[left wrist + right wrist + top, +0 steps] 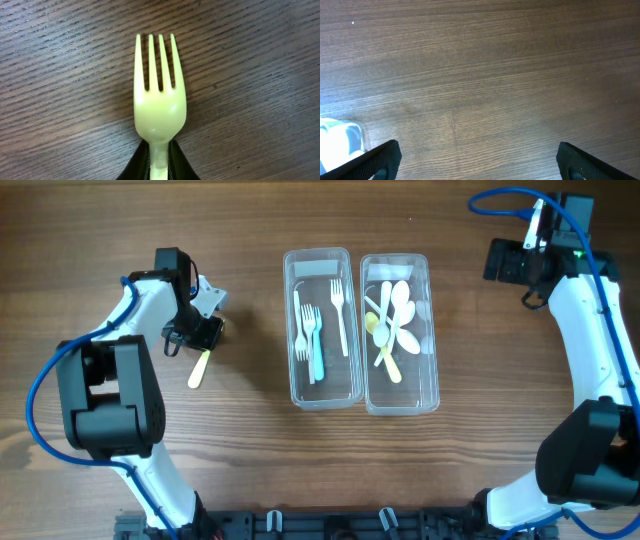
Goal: Pack container
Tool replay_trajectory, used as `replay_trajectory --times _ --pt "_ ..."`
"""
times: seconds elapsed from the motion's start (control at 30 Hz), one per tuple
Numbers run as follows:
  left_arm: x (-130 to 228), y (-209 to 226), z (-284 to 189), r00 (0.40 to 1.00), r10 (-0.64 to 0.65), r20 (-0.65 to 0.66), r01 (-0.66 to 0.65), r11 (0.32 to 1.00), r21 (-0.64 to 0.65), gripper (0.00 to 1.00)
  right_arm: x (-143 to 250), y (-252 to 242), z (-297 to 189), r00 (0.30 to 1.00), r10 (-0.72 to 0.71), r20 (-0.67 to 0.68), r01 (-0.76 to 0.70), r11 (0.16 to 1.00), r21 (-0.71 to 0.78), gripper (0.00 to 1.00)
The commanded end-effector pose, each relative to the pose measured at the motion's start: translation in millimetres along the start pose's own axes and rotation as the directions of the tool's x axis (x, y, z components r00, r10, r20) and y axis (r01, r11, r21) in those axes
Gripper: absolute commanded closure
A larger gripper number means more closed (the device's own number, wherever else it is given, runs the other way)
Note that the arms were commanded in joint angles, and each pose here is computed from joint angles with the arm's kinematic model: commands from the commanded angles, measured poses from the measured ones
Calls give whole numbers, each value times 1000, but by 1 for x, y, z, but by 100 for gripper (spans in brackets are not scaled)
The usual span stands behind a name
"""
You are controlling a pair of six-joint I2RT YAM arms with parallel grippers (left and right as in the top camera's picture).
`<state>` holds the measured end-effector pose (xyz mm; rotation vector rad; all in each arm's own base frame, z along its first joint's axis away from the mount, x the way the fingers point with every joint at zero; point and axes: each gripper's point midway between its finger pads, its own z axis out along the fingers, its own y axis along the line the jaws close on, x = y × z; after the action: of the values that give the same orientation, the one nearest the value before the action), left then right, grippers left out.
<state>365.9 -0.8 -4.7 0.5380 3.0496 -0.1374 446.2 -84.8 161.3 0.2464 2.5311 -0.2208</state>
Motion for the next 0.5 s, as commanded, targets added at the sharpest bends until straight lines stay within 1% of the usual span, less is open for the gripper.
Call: replay_trajectory --times 0.0,0.13,0.2,0.27,0.47 --pt "25 -12 26 996 -2 -91 8 998 58 94 -12 -2 -13 999 13 44 -13 1000 10 0" --pt "22 -10 23 996 -8 -84 12 999 49 96 -12 -2 -13 999 13 44 -14 1000 10 0" --pt "16 -3 17 997 -35 -71 36 999 12 96 -12 -2 -13 999 13 44 -14 1000 10 0" --pt "4 6 5 997 -57 -42 56 998 -28 96 -12 -2 -13 999 13 44 -14 1000 10 0" --pt "-34 17 -39 995 -57 86 63 995 -72 96 -12 -2 -13 999 13 44 -14 1000 10 0"
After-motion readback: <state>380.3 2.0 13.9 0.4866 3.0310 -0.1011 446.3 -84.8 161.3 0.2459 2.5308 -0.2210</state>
